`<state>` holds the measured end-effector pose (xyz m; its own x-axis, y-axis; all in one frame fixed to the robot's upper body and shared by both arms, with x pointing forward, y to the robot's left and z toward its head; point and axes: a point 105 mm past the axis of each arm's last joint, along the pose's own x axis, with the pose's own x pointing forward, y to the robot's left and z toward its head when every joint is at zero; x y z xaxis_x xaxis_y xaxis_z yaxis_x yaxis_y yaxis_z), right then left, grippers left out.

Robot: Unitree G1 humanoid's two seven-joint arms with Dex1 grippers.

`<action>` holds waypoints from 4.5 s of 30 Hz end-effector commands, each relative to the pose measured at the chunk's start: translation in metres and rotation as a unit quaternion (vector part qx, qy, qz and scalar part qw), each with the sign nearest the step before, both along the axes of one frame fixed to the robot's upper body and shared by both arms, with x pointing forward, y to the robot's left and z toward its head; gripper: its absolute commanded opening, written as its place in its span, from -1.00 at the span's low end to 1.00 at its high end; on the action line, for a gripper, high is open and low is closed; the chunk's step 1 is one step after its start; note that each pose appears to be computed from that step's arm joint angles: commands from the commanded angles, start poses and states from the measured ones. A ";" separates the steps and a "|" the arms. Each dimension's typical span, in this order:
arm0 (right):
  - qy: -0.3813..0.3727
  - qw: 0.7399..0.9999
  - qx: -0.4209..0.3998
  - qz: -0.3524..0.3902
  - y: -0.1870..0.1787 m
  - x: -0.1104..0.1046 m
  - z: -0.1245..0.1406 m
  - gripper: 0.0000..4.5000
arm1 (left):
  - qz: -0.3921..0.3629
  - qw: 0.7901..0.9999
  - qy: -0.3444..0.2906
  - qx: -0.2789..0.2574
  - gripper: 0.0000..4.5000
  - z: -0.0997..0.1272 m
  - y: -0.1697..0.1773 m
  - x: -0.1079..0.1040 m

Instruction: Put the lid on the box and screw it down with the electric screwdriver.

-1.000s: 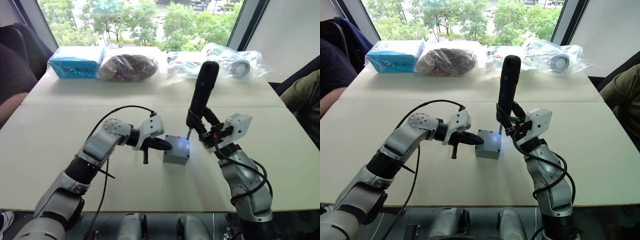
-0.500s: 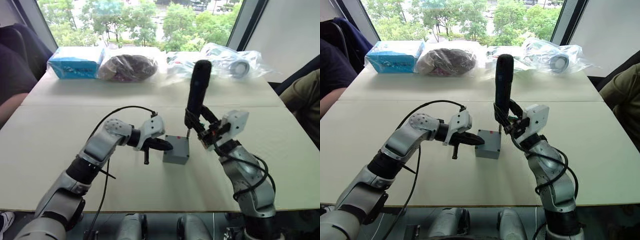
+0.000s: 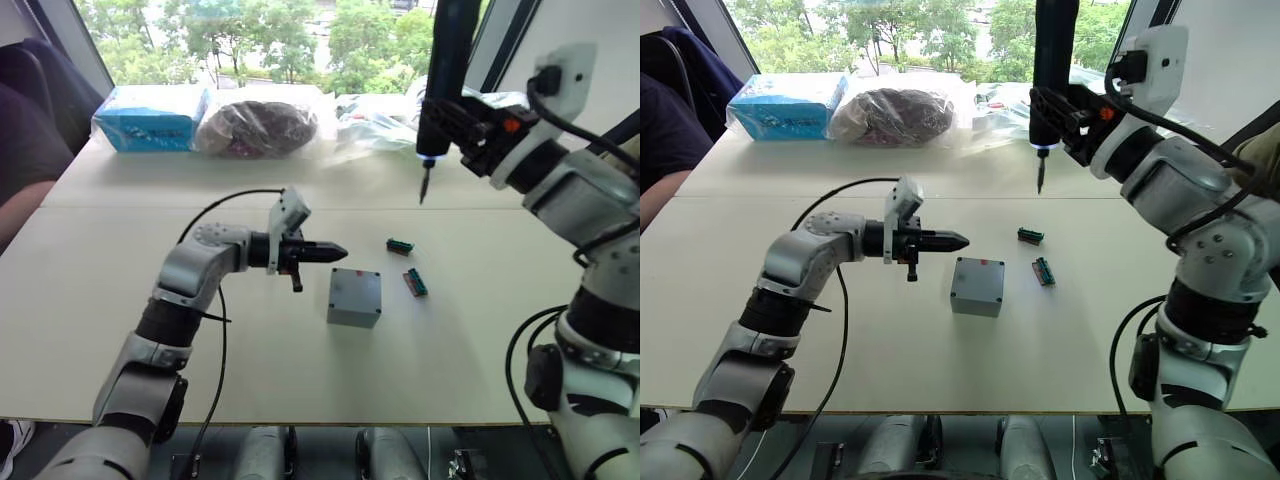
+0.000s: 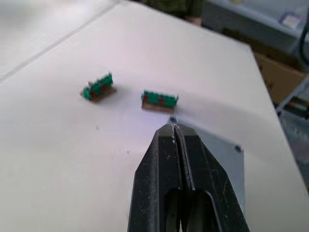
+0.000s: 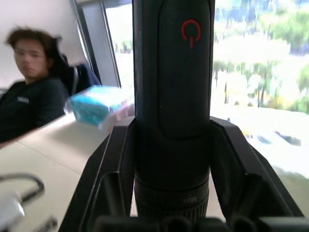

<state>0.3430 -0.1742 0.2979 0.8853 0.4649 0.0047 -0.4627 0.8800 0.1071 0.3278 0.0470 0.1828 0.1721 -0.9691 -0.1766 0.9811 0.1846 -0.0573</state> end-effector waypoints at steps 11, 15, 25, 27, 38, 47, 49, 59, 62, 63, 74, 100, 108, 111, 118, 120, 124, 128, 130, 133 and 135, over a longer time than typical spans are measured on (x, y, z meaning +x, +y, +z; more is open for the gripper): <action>0.352 0.925 -0.072 -0.124 -0.114 -0.032 -0.117 -0.15 | -0.088 0.992 -0.070 0.063 -1.00 -0.009 -0.013 -0.042; 0.393 0.910 -0.039 -0.131 -0.121 -0.033 -0.132 -0.15 | -0.090 0.992 -0.075 0.054 -1.00 -0.005 -0.017 -0.050; 0.419 0.888 -0.083 -0.169 -0.140 -0.028 -0.157 -0.15 | -0.106 0.988 -0.093 0.063 -1.00 0.007 -0.017 -0.064; 0.420 0.888 -0.086 -0.168 -0.140 -0.028 -0.159 -0.15 | -0.104 0.988 -0.093 0.064 -1.00 0.006 -0.018 -0.063; 0.405 0.892 -0.080 -0.185 -0.145 -0.026 -0.151 0.98 | -0.085 0.989 -0.100 0.068 -1.00 0.013 -0.007 -0.052; 0.210 0.951 -0.167 -0.152 -0.131 -0.017 -0.044 0.98 | -0.017 0.992 -0.109 0.057 -1.00 0.037 0.025 -0.023; 0.111 0.965 -0.225 -0.072 -0.100 -0.017 -0.022 0.98 | -0.005 0.992 -0.104 0.076 -1.00 0.028 0.032 -0.017; 0.114 0.904 -0.322 0.259 0.011 -0.085 -0.131 0.98 | 0.045 0.980 -0.097 0.170 -1.00 -0.029 0.044 -0.005; 0.119 0.898 -0.318 0.281 0.022 -0.092 -0.146 0.98 | 0.030 0.981 -0.079 0.176 -1.00 -0.040 0.040 -0.014; 0.118 0.897 -0.313 0.288 0.027 -0.092 -0.149 0.98 | 0.022 0.981 -0.075 0.178 -1.00 -0.044 0.037 -0.017; 0.146 0.893 -0.297 0.304 0.047 -0.093 -0.174 0.98 | -0.016 0.977 -0.100 0.188 -1.00 -0.056 0.007 -0.018; 0.086 0.866 -0.414 0.266 0.013 -0.051 -0.159 0.98 | -0.027 0.970 -0.100 0.218 -1.00 -0.057 0.026 -0.025; 0.055 0.838 -0.441 0.318 0.022 -0.038 -0.167 0.98 | -0.051 0.973 -0.088 0.208 -1.00 -0.065 0.010 -0.044; 0.053 0.841 -0.418 0.340 0.034 -0.044 -0.166 0.98 | -0.043 0.974 -0.085 0.203 -1.00 -0.065 0.007 -0.043; 0.061 0.843 -0.398 0.357 0.046 -0.056 -0.170 0.98 | -0.006 0.974 -0.107 0.201 -1.00 -0.061 0.007 -0.025; 0.069 0.848 -0.389 0.353 0.046 -0.061 -0.171 0.98 | 0.006 0.974 -0.112 0.198 -1.00 -0.058 0.008 -0.019; 0.080 0.859 -0.365 0.349 0.049 -0.071 -0.172 0.98 | 0.006 0.973 -0.116 0.197 -1.00 -0.056 0.009 -0.016; 0.084 0.868 -0.351 0.342 0.053 -0.076 -0.170 0.98 | 0.008 0.973 -0.121 0.198 -1.00 -0.054 0.008 -0.013; 0.085 0.872 -0.344 0.338 0.055 -0.077 -0.170 0.98 | 0.007 0.972 -0.123 0.197 -1.00 -0.054 0.007 -0.012; 0.087 0.876 -0.332 0.337 0.059 -0.080 -0.169 0.98 | 0.005 0.973 -0.125 0.196 -1.00 -0.053 0.006 -0.011; 0.092 0.877 -0.325 0.342 0.062 -0.084 -0.170 0.98 | 0.005 0.972 -0.127 0.195 -1.00 -0.053 0.004 -0.010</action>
<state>0.2663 -0.1227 0.1179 0.3735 0.7005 -0.6082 -0.9240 0.3391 -0.1769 0.3153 0.0575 0.1137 0.2524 -0.8161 -0.5199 0.9647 0.1701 0.2012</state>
